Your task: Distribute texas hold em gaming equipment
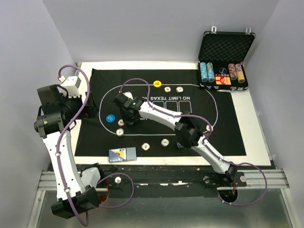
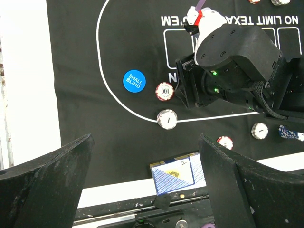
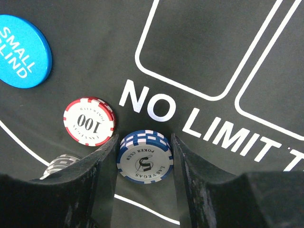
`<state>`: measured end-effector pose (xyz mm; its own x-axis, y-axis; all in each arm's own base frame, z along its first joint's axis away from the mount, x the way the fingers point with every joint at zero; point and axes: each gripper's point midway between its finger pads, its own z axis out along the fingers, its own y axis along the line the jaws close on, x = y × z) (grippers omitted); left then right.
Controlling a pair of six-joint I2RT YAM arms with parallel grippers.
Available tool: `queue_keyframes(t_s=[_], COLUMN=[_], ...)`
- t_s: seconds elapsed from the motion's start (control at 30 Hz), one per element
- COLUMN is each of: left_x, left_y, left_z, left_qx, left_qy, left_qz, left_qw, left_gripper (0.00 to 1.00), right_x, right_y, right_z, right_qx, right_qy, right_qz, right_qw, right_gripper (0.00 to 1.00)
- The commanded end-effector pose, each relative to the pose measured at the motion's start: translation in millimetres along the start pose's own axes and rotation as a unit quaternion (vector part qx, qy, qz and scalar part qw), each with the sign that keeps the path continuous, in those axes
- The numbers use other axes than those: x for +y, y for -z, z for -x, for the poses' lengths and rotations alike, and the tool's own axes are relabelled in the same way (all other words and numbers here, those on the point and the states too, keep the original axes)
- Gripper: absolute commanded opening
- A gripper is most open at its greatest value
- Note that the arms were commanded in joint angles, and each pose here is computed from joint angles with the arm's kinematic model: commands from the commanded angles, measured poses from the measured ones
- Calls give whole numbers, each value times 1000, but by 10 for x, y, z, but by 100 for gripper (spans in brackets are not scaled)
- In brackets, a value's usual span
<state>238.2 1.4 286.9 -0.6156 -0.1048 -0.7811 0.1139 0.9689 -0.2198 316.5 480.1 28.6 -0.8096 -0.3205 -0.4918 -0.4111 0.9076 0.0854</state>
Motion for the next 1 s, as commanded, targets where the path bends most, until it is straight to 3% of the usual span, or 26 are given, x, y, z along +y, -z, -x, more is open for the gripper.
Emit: queue_keyframes(t_s=[0.0, 0.2, 0.43, 0.53, 0.67, 0.87, 0.97], left_x=[-41, -53, -78, -93, -104, -85, -92], left_y=[11, 25, 29, 48, 69, 30, 6], left_z=[30, 38, 18, 16, -20, -107, -129], left_qx=[-8, -10, -9, -11, -12, -5, -2], left_qy=[4, 4, 5, 4, 0, 2, 7], left_qz=[-12, -14, -19, -21, -20, -18, -22], left_qw=[1000, 1000, 1000, 1000, 1000, 1000, 1000], left_gripper=[99, 99, 99, 99, 99, 99, 99], right_x=[28, -9, -342, -566, -965, -1528, -1681], right_y=[-23, 239, 1246, 1671, 1932, 2038, 2092], right_z=[-85, 128, 578, 534, 26, -928, -1184], right_qx=[15, -16, -110, -130, -105, -49, -40], right_qy=[10, 16, 7, -3, -19, -62, -84], right_qz=[8, 1, -35, -48, -73, -104, -113], right_qw=[1000, 1000, 993, 990, 992, 991, 989], right_gripper=[60, 80, 89, 92, 100, 100, 100])
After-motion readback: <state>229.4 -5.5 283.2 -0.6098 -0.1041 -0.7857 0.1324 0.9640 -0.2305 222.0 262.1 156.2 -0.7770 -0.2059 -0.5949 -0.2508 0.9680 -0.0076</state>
